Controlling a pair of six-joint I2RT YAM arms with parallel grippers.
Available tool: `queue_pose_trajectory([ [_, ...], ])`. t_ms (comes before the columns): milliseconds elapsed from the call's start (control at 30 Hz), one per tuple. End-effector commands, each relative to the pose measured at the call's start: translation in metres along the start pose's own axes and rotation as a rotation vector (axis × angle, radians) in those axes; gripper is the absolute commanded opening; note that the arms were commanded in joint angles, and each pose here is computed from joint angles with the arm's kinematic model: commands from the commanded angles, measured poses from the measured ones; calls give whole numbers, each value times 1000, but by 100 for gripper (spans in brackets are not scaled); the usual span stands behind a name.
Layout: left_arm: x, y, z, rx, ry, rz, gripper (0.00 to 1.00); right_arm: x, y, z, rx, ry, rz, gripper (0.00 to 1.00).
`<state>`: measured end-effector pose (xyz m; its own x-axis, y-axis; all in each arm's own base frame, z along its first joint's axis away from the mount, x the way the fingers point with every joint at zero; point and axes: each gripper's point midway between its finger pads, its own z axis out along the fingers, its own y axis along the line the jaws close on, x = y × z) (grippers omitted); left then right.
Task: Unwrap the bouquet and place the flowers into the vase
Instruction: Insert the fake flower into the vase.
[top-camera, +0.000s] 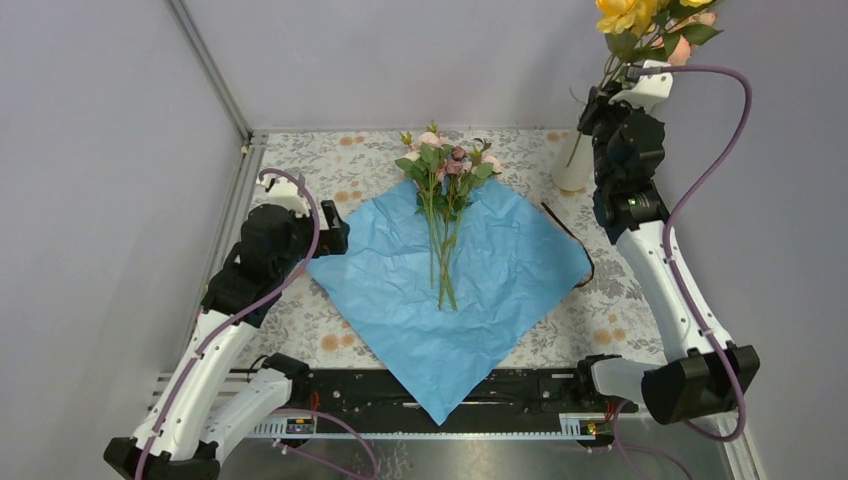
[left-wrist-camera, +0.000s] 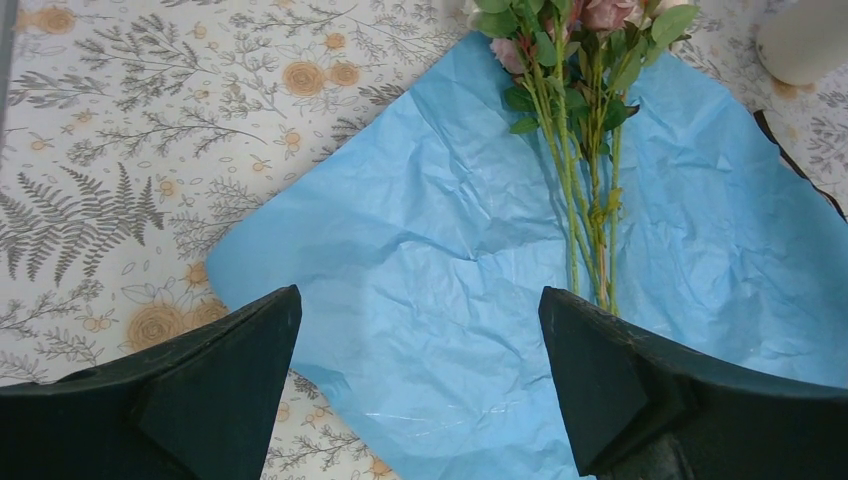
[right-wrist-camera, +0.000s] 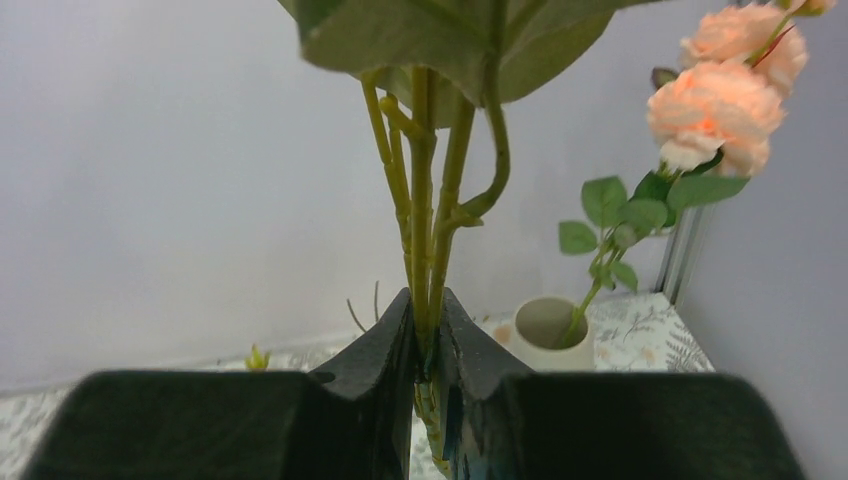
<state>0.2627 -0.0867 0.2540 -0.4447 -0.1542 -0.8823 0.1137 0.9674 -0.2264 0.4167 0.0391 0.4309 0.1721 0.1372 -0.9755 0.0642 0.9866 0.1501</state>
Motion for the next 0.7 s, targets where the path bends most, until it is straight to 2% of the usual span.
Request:
queue_pose_trajectory([
  [0, -20, 12, -4, -61, -90, 13, 99, -61, -16, 26, 45, -201, 46, 0],
  [333, -18, 16, -1, -73, -81, 13, 99, -75, -53, 73, 141, -268, 85, 0],
  [667, -15, 18, 2, -81, -71, 12, 99, -64, -68, 107, 189, -279, 62, 0],
])
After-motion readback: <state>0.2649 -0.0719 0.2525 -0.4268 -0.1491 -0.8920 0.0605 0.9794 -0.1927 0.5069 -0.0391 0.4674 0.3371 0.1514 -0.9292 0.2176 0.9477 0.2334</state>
